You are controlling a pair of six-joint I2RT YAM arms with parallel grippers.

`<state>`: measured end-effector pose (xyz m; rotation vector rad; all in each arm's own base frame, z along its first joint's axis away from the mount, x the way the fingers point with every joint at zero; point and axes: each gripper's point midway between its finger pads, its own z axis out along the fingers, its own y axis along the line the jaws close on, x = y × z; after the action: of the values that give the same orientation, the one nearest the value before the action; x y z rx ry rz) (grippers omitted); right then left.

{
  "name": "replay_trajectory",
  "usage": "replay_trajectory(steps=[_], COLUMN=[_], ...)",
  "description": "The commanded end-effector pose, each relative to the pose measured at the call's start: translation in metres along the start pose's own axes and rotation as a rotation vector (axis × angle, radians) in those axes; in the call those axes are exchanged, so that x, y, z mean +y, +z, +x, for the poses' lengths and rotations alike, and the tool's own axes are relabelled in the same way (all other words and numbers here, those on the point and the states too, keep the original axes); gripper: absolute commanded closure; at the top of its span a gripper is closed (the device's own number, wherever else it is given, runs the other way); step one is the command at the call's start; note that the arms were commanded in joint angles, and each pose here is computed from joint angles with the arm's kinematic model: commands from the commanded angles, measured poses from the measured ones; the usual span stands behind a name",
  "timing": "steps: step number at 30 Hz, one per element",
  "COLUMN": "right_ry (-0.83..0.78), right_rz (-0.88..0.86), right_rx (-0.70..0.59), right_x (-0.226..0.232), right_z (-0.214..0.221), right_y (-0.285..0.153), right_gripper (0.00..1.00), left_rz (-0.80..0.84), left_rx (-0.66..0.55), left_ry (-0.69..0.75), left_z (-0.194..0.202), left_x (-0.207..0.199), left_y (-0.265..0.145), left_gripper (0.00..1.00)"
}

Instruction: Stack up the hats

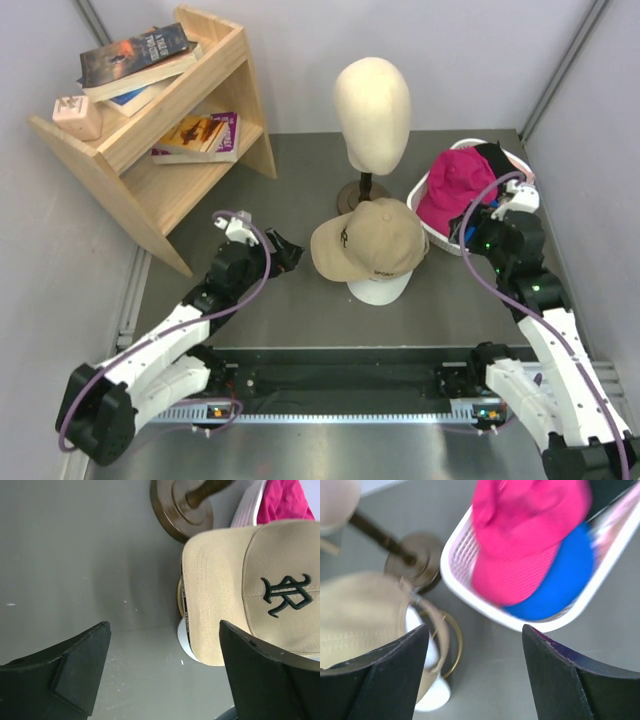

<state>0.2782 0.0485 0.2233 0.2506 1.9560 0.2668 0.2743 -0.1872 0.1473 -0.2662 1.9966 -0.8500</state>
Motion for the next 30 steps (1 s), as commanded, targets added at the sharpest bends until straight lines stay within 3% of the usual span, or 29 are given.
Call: replay_trajectory(steps=[1,9,15,22,30], right_ry=[-0.03,-0.038,-0.109,-0.176,-0.162], right_rz=[0.163,0.239,0.282,0.401,0.428], right_rx=[-0.112,-0.201,-0.154,-0.058,0.047], right_x=[-0.027,-0.031,-0.033,-0.055,-0.064], right_z=[-0.048,-0.105,-0.119,-0.106,-0.076], right_y=[-0.013,0.029,0.098,0.179,0.226], right_gripper=[0.25,0.25,0.24,0.24,0.31], left_rz=[-0.073,-0.111,-0.122,-0.13,-0.143], left_rx=[-0.098,-0.135,-0.143,-0.151,-0.158], left_ry=[0.051,0.123,0.17,0.199,0.226], left_z=[-0.027,-0.045,-0.051,-0.055,-0.059], left_x=[0.006,0.004,0.005,0.004,0.005], left_y=[-0.017,-0.034,-0.038,-0.039,-0.041], left_gripper=[0.03,0.01,0.01,0.01,0.01])
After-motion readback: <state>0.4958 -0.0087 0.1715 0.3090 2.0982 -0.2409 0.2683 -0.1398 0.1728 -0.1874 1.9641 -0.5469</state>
